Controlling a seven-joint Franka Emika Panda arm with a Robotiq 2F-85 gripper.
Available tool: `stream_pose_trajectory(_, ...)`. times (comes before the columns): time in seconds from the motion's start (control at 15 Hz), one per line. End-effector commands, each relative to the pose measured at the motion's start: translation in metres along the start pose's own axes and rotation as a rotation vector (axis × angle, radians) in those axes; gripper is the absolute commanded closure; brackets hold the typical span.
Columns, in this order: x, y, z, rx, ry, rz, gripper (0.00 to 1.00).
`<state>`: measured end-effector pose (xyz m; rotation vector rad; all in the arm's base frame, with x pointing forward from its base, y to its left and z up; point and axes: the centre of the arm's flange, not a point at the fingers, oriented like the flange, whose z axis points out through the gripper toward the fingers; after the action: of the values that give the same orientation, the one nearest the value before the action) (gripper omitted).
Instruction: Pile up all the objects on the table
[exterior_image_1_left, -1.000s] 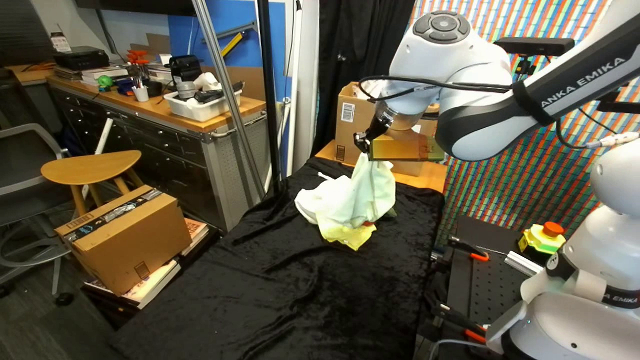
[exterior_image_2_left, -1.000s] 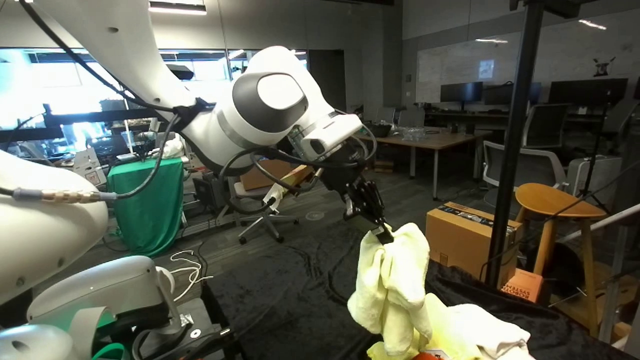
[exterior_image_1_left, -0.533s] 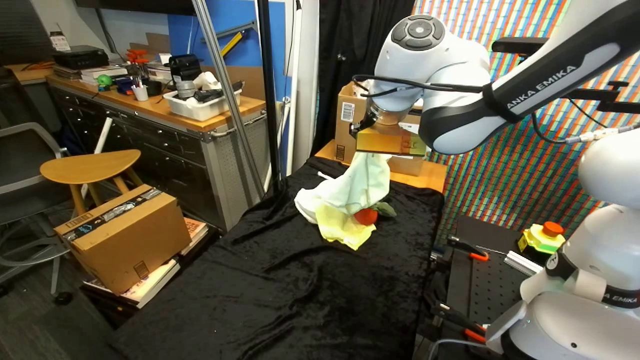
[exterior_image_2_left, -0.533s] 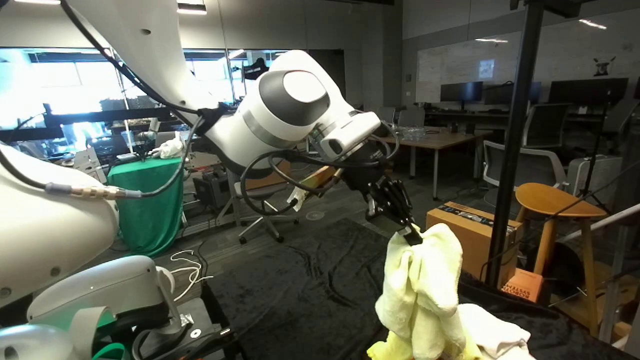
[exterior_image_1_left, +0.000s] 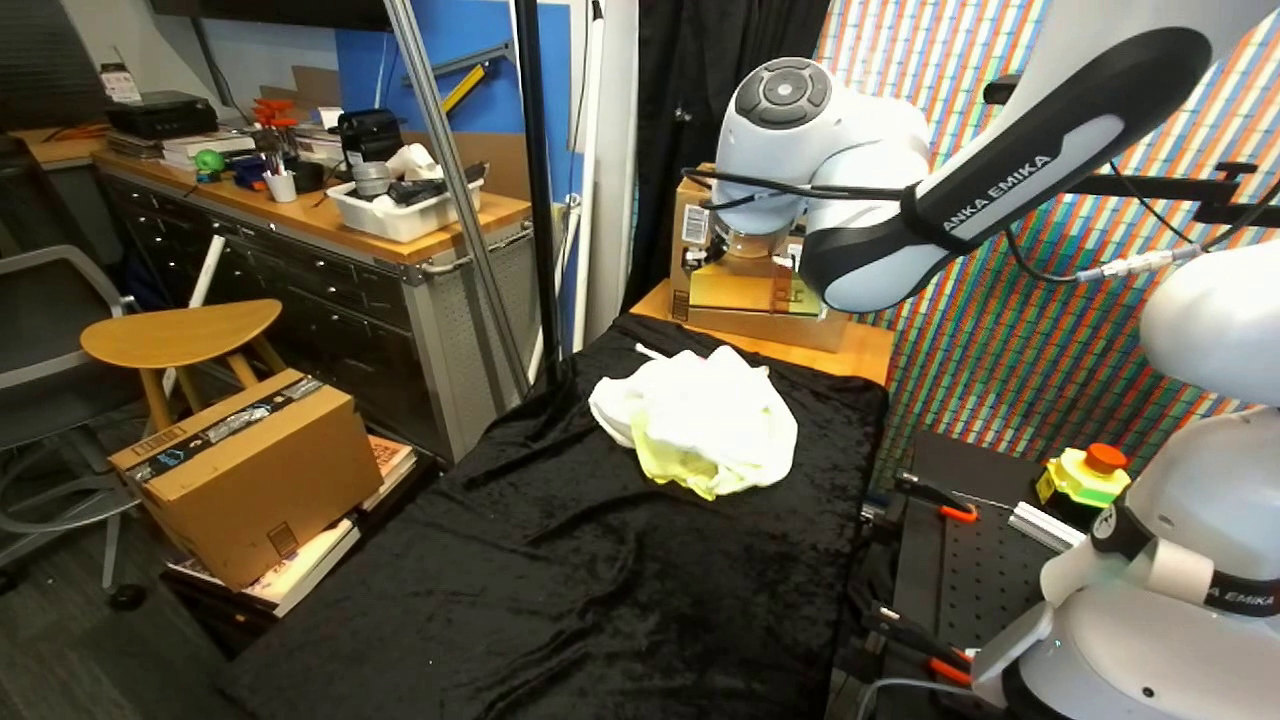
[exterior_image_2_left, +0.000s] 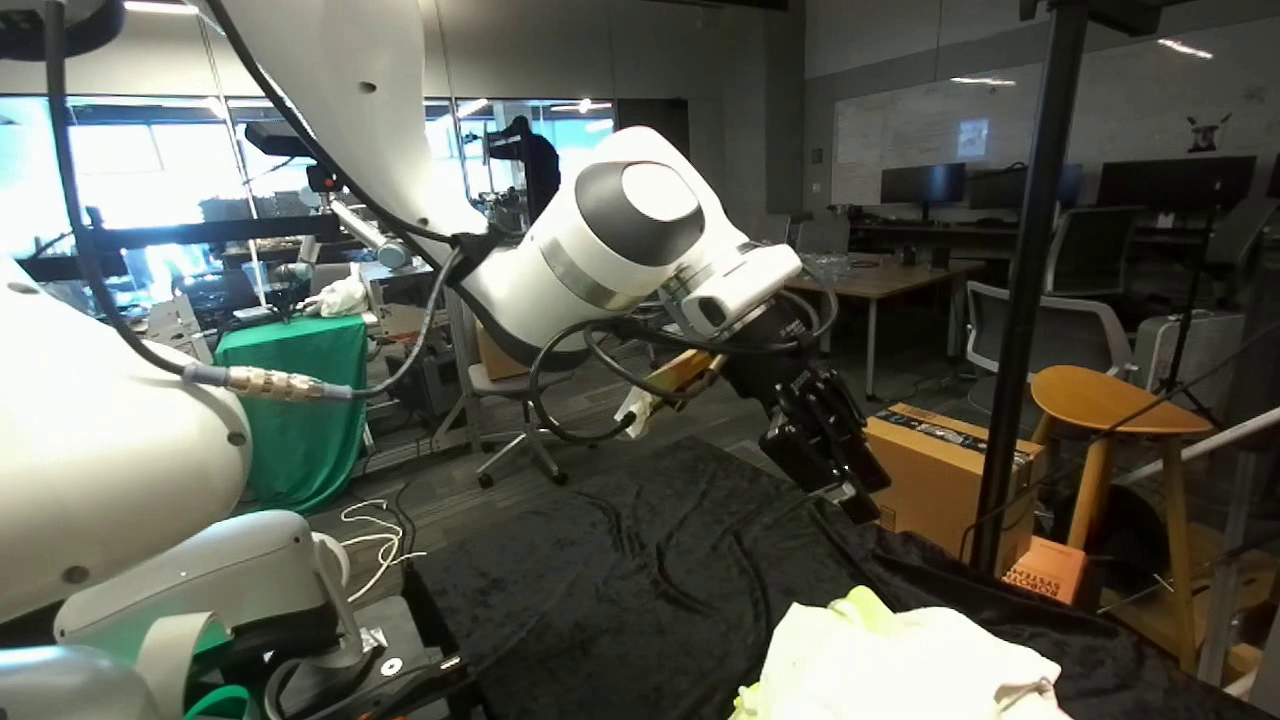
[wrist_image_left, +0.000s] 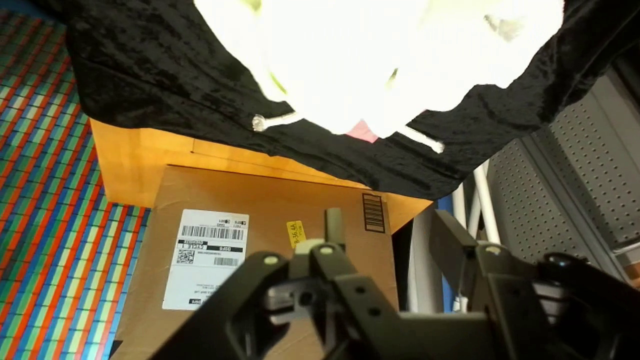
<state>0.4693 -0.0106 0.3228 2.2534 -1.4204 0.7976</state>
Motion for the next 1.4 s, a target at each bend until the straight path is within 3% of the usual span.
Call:
stream_pose_trajectory(0.0, -0.004, -0.016, 0.011, 0.009, -0.011, -0.049, 0.18)
stream_pose_trajectory(0.13, -0.014, -0.018, 0.011, 0.017, -0.017, -0.087, 0.03)
stream_pose_trajectory(0.2, -0.019, -0.017, 0.006, 0.049, -0.044, -0.131, 0.00)
stream_pose_trajectory(0.6, -0.078, -0.013, -0.029, 0.179, -0.126, -0.395, 0.00)
stream_pose_trajectory(1.07, -0.134, 0.031, -0.071, 0.313, -0.221, -0.699, 0.00)
stream_pose_trajectory(1.33, -0.156, 0.059, -0.085, 0.373, -0.224, -0.904, 0.00)
